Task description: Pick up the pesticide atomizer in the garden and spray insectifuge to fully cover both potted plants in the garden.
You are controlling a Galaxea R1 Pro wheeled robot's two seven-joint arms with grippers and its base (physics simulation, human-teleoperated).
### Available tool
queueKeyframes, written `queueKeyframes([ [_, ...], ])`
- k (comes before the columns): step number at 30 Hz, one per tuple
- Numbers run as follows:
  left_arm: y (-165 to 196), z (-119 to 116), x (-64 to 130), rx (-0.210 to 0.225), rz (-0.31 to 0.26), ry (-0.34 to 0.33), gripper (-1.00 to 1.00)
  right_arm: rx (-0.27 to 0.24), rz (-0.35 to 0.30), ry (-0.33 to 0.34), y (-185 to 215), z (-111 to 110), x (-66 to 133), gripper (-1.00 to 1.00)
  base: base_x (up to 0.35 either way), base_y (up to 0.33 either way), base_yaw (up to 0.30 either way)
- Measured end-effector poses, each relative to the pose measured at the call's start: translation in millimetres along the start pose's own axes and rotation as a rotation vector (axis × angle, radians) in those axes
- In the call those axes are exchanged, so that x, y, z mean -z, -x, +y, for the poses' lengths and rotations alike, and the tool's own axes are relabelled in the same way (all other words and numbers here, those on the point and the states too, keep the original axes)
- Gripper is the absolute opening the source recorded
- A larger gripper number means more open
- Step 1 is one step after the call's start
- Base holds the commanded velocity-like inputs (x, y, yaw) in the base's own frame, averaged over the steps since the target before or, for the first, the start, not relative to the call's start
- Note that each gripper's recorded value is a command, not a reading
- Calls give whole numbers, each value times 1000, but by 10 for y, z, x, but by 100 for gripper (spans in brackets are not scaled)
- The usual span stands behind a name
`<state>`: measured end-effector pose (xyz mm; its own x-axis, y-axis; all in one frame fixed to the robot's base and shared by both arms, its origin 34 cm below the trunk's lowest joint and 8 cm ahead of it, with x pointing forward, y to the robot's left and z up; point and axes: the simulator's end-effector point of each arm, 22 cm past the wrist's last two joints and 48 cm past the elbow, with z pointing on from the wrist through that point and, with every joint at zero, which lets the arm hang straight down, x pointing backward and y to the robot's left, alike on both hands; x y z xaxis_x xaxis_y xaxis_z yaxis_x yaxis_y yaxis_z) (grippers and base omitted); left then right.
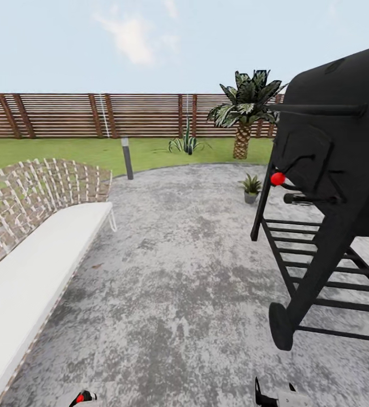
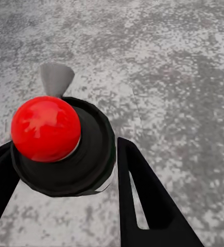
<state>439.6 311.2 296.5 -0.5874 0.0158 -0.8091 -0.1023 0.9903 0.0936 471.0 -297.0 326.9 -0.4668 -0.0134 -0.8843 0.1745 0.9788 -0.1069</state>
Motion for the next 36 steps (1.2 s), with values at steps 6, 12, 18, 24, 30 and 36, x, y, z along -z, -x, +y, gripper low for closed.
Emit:
queueKeyframes([
  [6,0,2,0,0,0,1,-100,-2,1,3,-1,19,3,100,327,112,0],
  [12,0,5,0,0,0,2,-100,-6,2,4,-3,48,8,100,300,176,110],
  [18,0,3,0,0,0,1,-100,-6,1,3,-3,44,8,100,308,148,40],
  [24,0,3,0,0,0,2,-100,-5,1,3,-2,39,7,100,334,26,2],
  [30,0,5,0,1,0,2,-100,-4,1,2,-1,33,6,100,336,1,0],
  [36,0,5,0,1,0,2,-100,0,0,0,0,2,0,100,336,0,0],
])
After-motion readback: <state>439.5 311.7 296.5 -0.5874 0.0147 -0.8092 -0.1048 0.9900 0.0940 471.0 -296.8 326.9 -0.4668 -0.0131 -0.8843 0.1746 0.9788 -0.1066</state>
